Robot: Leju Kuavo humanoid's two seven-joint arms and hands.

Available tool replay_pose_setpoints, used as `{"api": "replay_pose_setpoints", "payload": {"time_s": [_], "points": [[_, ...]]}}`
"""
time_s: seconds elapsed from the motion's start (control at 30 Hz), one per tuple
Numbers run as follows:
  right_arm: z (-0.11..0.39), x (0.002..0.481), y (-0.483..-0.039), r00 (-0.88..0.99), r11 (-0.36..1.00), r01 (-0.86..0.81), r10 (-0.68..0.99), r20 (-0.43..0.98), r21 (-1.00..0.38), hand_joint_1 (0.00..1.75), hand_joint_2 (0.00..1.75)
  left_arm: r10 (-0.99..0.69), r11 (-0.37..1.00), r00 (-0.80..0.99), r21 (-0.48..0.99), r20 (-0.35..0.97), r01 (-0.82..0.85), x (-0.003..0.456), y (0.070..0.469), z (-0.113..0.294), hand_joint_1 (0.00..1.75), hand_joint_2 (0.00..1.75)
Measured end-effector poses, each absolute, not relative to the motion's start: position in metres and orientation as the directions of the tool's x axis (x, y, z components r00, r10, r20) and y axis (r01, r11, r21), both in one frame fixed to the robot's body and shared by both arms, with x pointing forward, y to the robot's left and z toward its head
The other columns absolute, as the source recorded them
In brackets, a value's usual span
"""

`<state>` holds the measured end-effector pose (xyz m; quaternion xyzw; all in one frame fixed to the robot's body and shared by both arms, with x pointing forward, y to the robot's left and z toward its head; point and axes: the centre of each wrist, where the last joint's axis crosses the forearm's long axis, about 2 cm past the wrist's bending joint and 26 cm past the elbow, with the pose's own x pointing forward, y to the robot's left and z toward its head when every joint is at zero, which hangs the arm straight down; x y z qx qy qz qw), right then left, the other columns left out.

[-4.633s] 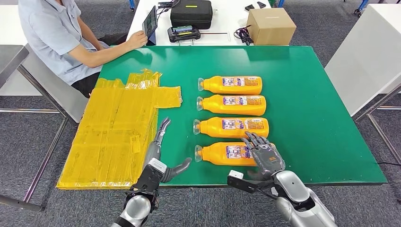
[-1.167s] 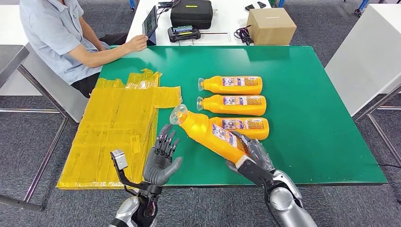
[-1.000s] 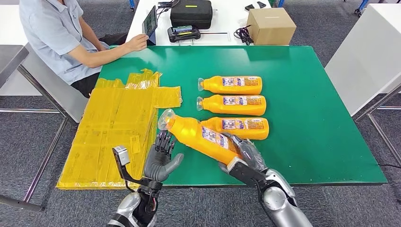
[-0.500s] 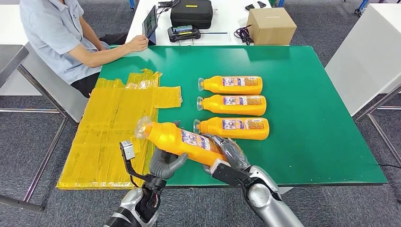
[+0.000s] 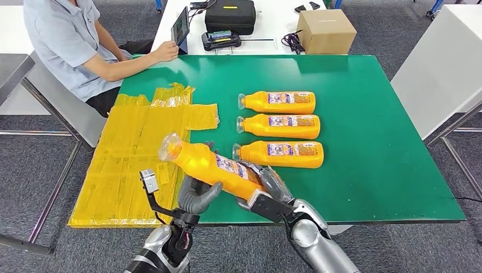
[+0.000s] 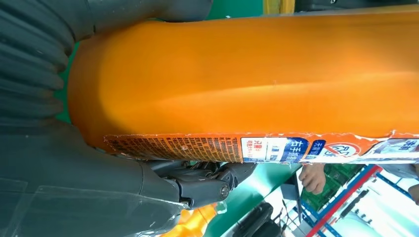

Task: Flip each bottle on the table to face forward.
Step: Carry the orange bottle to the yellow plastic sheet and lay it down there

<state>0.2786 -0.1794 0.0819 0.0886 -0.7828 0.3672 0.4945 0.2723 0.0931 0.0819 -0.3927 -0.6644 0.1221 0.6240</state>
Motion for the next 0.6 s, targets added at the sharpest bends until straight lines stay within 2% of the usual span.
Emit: {"api": "replay_pose_setpoints", "payload": {"time_s": [0.03,0.2,0.27,0.3,0.43,0.53,0.6], "points": [[0.0816,0.2783,-0.1781,-0.494,0.714,-0.505,0.222,0.841,-0.485,1.48,1.75,0.67,0.67,0.082,-0.649,0.738,0.359,0.2725,0.0933,0.0817,1.75,1.75],[0.0802,0.2776,-0.1727,-0.485,0.712,-0.518,0.213,0.848,-0.475,1.35,1.75,0.656,0.701,0.051,-0.633,0.753,0.329,0.2731,0.0931,0.0825,1.75,1.75],[0.0796,0.2775,-0.1716,-0.482,0.711,-0.522,0.21,0.85,-0.471,1.21,1.75,0.654,0.706,0.044,-0.63,0.755,0.325,0.2735,0.0932,0.0832,1.75,1.75],[0.0794,0.2776,-0.171,-0.481,0.711,-0.523,0.209,0.851,-0.47,1.12,1.75,0.654,0.707,0.042,-0.63,0.755,0.323,0.2737,0.0933,0.0835,1.75,1.75],[0.0785,0.2772,-0.1693,-0.476,0.712,-0.528,0.205,0.855,-0.464,0.21,1.75,0.654,0.71,0.031,-0.628,0.756,0.318,0.274,0.0942,0.0851,1.75,1.75],[0.0775,0.2765,-0.1684,-0.473,0.71,-0.532,0.204,0.857,-0.462,0.0,1.75,0.651,0.716,0.019,-0.623,0.759,0.313,0.2738,0.0949,0.0861,1.75,1.75],[0.0767,0.2761,-0.1682,-0.47,0.709,-0.533,0.205,0.859,-0.461,0.0,1.75,0.652,0.718,0.013,-0.623,0.758,0.311,0.2732,0.0953,0.0866,1.75,1.75]]}}
